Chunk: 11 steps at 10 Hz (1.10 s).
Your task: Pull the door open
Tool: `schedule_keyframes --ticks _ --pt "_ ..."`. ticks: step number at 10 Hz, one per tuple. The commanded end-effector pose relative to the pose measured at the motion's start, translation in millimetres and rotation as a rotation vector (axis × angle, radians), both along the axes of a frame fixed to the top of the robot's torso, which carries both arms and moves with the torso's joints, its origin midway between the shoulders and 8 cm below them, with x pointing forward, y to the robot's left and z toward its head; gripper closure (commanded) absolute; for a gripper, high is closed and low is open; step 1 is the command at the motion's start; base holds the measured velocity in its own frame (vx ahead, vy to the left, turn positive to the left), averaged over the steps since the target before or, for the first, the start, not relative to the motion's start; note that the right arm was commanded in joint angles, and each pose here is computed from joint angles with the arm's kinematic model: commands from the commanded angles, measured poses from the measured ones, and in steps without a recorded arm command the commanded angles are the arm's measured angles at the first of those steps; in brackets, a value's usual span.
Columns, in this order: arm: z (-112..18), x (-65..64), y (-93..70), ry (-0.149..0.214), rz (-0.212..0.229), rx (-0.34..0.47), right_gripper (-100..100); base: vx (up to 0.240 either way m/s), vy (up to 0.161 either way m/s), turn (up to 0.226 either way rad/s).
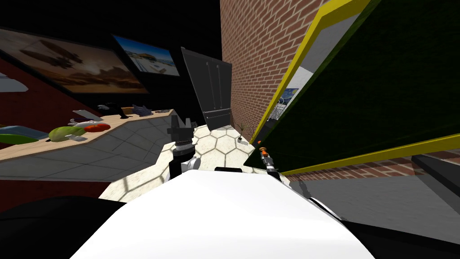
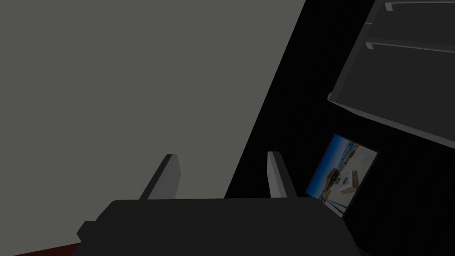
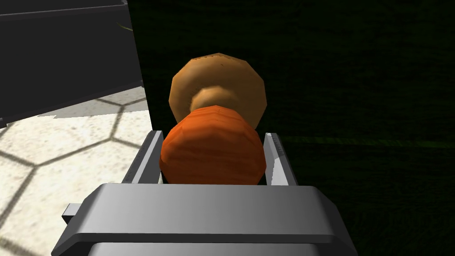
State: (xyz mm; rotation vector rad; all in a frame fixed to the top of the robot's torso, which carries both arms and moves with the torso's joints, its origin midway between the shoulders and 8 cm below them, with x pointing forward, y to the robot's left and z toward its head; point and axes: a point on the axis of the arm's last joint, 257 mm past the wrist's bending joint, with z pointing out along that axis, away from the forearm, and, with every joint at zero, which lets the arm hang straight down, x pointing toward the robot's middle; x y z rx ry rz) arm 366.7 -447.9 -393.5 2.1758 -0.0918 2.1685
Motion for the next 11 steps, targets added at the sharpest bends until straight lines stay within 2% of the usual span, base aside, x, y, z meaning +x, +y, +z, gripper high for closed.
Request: schedule_keyframes --ticks 1,2,4,6,8,9,11 --pt "0.0 0.0 0.0 0.0 0.0 0.0 100 -0.028 0.003 -0.006" --pt "-4.4 -15.8 3.7 0.008 0.026 -0.007 100 0.016 -0.015 -0.052" --pt "-6.5 -35.3 8.6 0.009 0.061 -0.018 100 0.033 -0.019 -0.053" --pt "-6.5 -35.3 8.6 0.009 0.061 -0.018 100 0.008 -0.004 -0.018" --pt "-6.3 -60.0 16.1 0.002 0.109 -0.026 100 0.019 -0.021 -0.053" --pt "-6.3 -60.0 16.1 0.002 0.109 -0.026 100 0.017 -0.021 -0.037" --pt "-6.3 -87.7 24.8 0.001 0.161 -0.027 100 0.014 -0.026 -0.058"
